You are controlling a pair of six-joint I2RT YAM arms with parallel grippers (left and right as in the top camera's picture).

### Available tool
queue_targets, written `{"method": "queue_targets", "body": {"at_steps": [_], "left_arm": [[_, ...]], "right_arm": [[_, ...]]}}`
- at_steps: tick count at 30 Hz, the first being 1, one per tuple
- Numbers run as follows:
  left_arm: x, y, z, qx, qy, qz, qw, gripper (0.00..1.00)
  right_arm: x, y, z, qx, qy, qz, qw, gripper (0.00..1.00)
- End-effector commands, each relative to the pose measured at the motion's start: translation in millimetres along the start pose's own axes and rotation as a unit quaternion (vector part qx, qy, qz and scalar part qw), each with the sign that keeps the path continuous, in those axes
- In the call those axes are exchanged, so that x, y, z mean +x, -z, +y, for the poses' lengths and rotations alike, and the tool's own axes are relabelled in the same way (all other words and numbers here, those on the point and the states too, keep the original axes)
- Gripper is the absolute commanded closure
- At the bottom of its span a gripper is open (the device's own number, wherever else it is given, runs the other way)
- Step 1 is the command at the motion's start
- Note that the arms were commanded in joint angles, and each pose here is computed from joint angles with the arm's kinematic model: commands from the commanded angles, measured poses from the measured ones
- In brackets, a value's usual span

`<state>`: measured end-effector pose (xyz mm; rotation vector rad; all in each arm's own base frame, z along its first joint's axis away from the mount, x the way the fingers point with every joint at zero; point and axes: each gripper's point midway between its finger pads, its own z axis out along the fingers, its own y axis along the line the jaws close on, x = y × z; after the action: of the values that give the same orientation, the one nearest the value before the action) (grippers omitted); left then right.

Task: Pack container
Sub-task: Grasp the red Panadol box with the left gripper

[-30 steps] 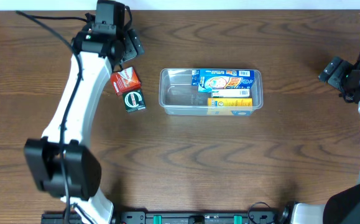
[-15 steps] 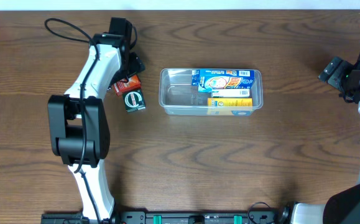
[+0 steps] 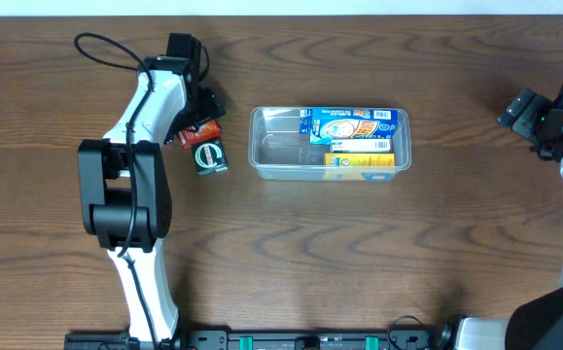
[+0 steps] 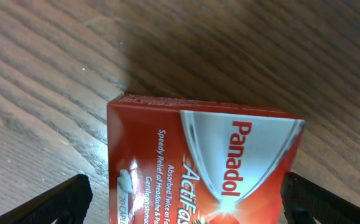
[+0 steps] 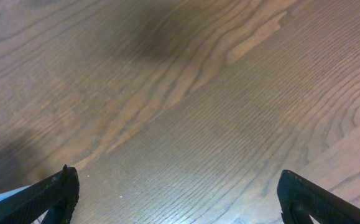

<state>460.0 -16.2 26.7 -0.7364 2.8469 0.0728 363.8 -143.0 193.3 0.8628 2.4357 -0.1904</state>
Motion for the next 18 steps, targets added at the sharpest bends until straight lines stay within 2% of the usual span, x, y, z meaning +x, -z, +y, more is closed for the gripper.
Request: {"method": "queue_targets", "body": {"at_steps": [1,7,18], "left_arm": [[2.2,-6.4,0.6,-0.002,-0.037,0.007,0.999,0.02],[1.5,-6.7,0.2,-0.002,-0.059,0.006,0.998,0.02],[4.2,-10.8,1.3,-0.004,-0.058,0.011,0.998,0.02]], "right_arm": [[-3.3,1.5,-2.8,0.004,-0.010,-0.004,1.000,0.01],[-3.3,1.5,-2.8,0.004,-0.010,-0.004,1.000,0.01],[-3.3,1.5,-2.8,0.004,-0.010,-0.004,1.000,0.01]]}}
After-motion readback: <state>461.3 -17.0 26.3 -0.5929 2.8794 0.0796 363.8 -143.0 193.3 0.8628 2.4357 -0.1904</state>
